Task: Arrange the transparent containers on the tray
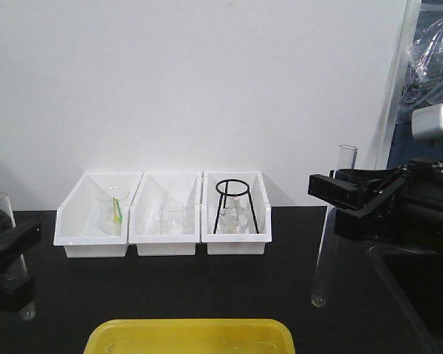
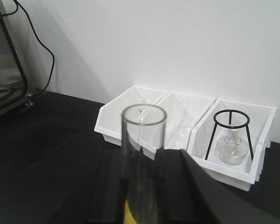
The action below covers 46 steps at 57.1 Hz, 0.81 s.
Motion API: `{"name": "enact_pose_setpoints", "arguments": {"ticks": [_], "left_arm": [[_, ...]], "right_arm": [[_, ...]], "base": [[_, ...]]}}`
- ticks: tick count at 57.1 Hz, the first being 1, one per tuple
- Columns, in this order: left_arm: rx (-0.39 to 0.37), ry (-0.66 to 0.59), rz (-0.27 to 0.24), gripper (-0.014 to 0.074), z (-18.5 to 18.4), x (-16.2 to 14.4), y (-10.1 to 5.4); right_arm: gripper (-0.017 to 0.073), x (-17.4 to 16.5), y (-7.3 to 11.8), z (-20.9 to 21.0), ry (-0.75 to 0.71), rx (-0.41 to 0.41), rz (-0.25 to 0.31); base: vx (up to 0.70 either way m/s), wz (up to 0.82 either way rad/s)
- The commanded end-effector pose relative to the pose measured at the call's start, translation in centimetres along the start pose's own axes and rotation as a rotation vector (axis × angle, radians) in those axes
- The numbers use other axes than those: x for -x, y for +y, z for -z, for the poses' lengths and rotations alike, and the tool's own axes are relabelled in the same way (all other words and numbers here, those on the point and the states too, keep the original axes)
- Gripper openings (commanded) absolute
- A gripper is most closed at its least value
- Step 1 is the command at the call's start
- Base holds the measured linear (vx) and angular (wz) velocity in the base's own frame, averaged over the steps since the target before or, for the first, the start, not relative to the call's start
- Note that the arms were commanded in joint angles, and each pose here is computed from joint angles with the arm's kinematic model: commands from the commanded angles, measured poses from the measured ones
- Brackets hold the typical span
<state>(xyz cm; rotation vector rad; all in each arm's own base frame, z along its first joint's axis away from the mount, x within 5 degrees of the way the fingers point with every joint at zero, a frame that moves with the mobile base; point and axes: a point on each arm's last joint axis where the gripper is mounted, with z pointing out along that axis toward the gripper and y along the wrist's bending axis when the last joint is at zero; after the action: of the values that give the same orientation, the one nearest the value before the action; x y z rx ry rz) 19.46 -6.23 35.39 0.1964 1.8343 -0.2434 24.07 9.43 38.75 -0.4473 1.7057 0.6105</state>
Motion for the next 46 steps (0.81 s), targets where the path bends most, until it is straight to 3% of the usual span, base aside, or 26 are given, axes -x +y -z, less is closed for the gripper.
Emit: {"name": "enact_pose_setpoints", "arguments": {"ticks": [1, 9, 22, 31, 46], "left_arm": [[0.003, 0.101, 0.050, -0.0001, -1.1, -0.6, -0.2], [-0.022, 0.288, 0.059, -0.0001, -3.9, -2.9, -0.9], [-0.087, 0.503, 0.150, -0.0001, -7.8, -3.1, -2.2], [-0.079, 0.680, 0.146, -0.0001, -11.9, -4.1, -2.6], [-0.024, 0.837, 0.222, -0.0001, -16.9, -7.2, -2.7]], "right_arm": [[-0.0011, 1.3, 0.2, 0.8, -0.045, -0.023, 0.026], [-0.0011, 1.3, 0.2, 0.8, -0.045, -0.023, 0.025], [-0.0011, 1.3, 0.2, 0.8, -0.045, -0.022, 0.010], [-0.0011, 1.3, 0.2, 0.8, -0.044, -0.020, 0.008], [-0.0011, 1.3, 0.2, 0.8, -0.043, -0.018, 0.008]], "base": [[0.00, 0.00], [0.00, 0.00], [0.00, 0.00], [0.00, 0.00], [0.00, 0.00]]}}
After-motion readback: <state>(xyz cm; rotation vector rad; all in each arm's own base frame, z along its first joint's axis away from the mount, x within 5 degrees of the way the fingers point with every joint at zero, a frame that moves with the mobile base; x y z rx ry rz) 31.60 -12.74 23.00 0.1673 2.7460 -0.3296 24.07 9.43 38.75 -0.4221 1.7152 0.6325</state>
